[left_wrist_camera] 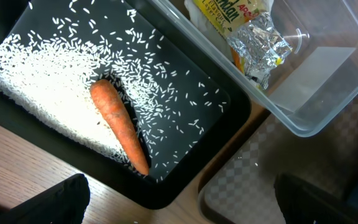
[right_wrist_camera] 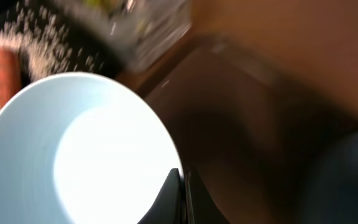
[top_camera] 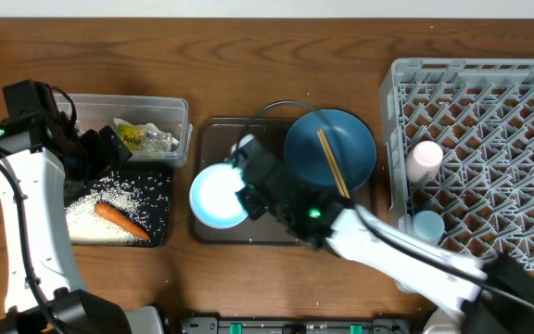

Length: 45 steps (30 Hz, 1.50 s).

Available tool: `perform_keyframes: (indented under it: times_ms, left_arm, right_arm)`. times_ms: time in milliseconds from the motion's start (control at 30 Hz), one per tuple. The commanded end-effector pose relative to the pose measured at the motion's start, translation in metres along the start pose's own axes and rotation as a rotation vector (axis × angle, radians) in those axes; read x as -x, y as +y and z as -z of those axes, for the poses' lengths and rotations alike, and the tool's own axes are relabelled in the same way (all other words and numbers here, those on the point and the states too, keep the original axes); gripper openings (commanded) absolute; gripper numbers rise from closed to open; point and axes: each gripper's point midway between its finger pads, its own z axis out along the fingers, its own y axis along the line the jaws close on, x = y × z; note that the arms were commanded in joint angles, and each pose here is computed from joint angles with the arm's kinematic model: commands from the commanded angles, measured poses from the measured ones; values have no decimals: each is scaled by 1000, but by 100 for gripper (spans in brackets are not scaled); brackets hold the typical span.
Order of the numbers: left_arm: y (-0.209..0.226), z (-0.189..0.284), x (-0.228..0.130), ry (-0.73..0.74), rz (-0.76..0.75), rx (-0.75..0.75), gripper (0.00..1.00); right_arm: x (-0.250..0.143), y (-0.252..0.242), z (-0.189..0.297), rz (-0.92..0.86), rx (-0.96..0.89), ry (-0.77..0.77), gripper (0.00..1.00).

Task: Sort waste into correct bins and load items into the dishwasher rack
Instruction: 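Carry the light-blue bowl right and set it upright in the rack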

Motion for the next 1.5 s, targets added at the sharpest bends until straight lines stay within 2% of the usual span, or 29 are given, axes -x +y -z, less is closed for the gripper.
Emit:
perform_keyframes:
  times_ms: [0,200,467,633,800,1167,1467]
  left_arm:
    - [-2,8,2,-21,-4,-16,98]
    - [-2,8,2,-21,-4,-16,98]
    - [-2,8,2,-21,-4,-16,98]
    - [-2,8,2,-21,-4,-16,98]
    - [-2,8,2,-21,-4,-16,98]
    - [-2,8,2,-21,-4,-16,98]
    - [-2,8,2,-21,-4,-16,98]
  right_arm:
    - [37,-43,44,59,-188,-119,1]
    - [60,-134,143,37,-548,-213,1]
    - [46,-245,264,-77,-1035,-240,1]
    - [28,-293,291,-81,-1219,-135,1]
    - [19,-336,285,-27,-1335,3,1]
    - [-4,-389,205,176,-1449,342,1]
    - [-9,-406,164,331,-1437,456,1]
